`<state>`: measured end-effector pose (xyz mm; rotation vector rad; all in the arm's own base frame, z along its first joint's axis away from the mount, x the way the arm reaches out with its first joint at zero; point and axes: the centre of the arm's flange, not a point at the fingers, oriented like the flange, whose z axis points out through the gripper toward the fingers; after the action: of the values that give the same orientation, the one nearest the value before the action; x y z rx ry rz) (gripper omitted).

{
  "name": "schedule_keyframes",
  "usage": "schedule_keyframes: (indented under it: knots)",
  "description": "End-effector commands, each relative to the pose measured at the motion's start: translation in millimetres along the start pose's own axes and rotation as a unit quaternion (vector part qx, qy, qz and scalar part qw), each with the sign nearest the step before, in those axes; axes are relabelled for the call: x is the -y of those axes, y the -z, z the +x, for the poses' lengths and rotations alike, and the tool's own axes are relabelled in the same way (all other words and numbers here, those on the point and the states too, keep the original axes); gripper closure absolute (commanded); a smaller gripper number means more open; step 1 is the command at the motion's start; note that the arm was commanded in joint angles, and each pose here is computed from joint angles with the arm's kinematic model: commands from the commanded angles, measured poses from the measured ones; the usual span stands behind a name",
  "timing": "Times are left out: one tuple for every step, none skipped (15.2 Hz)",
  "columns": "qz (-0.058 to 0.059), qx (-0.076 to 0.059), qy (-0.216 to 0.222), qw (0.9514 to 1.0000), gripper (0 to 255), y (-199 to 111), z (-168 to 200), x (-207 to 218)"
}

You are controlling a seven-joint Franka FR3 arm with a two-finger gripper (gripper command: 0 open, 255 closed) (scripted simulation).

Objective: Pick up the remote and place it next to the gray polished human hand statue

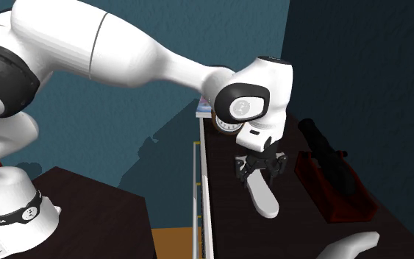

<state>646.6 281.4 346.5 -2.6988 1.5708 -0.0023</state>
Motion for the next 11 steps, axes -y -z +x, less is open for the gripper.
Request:
schedule_keyframes:
  knots:
    - [0.000, 0.000, 0.000, 1.0000, 255, 0.1, 0.0, 0.1]
    - [0.000, 0.000, 0.000, 1.0000, 255, 0.1, 0.0, 0.1]
    - [0.000, 0.000, 0.000, 1.0000, 255, 0.1, 0.0, 0.1]
    - [0.000, 0.000, 0.000, 1.0000, 0, 0.1, 0.0, 0.2]
    - [0.000, 0.000, 0.000, 1.0000, 0, 0.1, 0.0, 0.2]
    - [0.000, 0.000, 0.000, 1.0000, 0, 0.1, 0.0, 0.2]
    - [0.000, 0.000, 0.000, 1.0000, 0, 0.1, 0.0, 0.2]
    - [0.000, 0.000, 0.000, 1.0000, 0, 0.1, 0.0, 0.2]
    - [0.000, 0.000, 0.000, 1.0000, 0, 0.1, 0.0, 0.2]
    - [0.000, 0.000, 0.000, 1.0000, 0, 13.3, 0.0, 0.1]
    - [0.000, 0.000, 0.000, 1.0000, 0, 26.5, 0.0, 0.1]
